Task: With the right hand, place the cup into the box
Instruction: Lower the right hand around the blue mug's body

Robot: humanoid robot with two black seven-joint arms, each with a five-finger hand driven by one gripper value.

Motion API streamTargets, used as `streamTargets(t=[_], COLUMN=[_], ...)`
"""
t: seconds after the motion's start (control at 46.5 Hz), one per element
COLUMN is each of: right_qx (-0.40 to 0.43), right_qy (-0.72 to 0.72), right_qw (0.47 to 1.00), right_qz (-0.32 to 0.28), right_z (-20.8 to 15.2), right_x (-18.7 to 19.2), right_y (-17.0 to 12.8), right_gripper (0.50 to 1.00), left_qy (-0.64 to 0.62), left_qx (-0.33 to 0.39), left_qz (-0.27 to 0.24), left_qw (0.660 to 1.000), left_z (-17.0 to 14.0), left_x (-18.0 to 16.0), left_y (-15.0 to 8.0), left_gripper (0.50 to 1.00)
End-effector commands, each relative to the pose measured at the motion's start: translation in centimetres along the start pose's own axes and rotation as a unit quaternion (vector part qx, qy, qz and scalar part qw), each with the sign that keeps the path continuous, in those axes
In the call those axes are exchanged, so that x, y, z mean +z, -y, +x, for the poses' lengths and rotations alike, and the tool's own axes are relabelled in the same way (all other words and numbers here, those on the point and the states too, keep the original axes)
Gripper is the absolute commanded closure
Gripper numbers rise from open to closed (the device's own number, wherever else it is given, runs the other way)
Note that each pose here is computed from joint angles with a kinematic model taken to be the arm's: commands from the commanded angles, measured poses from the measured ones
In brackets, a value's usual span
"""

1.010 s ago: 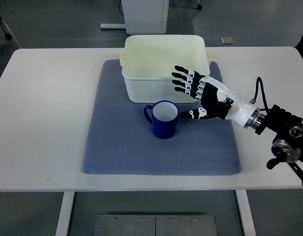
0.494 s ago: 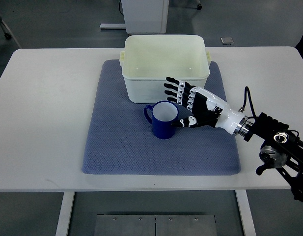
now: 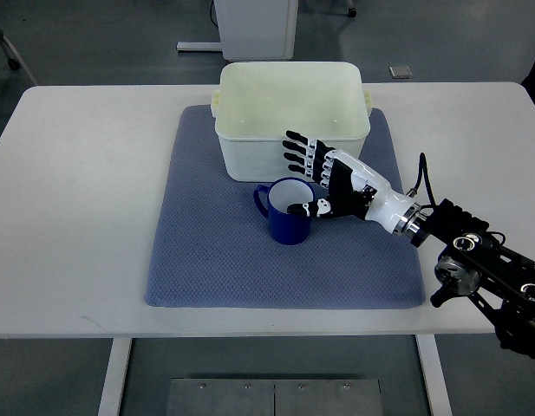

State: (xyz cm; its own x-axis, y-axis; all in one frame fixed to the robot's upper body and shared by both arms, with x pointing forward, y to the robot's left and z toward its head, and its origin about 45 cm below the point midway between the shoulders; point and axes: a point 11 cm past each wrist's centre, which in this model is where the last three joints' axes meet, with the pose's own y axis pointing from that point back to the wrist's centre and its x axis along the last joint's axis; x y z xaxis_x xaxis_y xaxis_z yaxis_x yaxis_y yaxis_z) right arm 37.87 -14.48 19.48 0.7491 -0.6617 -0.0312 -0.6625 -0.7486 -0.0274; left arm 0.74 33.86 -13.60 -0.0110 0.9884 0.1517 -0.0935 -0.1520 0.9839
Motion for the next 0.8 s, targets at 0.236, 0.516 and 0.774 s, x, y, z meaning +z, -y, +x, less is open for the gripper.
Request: streamTargets(t=[0.236, 0.516, 0.774], right_qx=[0.023, 0.033, 0.03], right_qy=[-0.004, -0.006, -0.006], right_qw=[1.0, 0.999, 1.0], right_qz=[0.003, 0.0, 0.008], right_z=[-0.4, -0.6, -0.9], right_x=[1.5, 2.7, 2.9], right_y=[0.5, 0.6, 0.6], right_gripper=[0.502, 0.502, 0.502], left_qy=[0.0, 0.0, 0.0], left_qx=[0.0, 0.0, 0.0], left_qz=[0.0, 0.0, 0.0], left_qw=[1.0, 1.0, 1.0], left_z=[0.0, 0.0, 0.0], left_x=[0.0, 0.0, 0.0], left_y=[0.0, 0.0, 0.0], left_gripper=[0.5, 0.5, 0.5])
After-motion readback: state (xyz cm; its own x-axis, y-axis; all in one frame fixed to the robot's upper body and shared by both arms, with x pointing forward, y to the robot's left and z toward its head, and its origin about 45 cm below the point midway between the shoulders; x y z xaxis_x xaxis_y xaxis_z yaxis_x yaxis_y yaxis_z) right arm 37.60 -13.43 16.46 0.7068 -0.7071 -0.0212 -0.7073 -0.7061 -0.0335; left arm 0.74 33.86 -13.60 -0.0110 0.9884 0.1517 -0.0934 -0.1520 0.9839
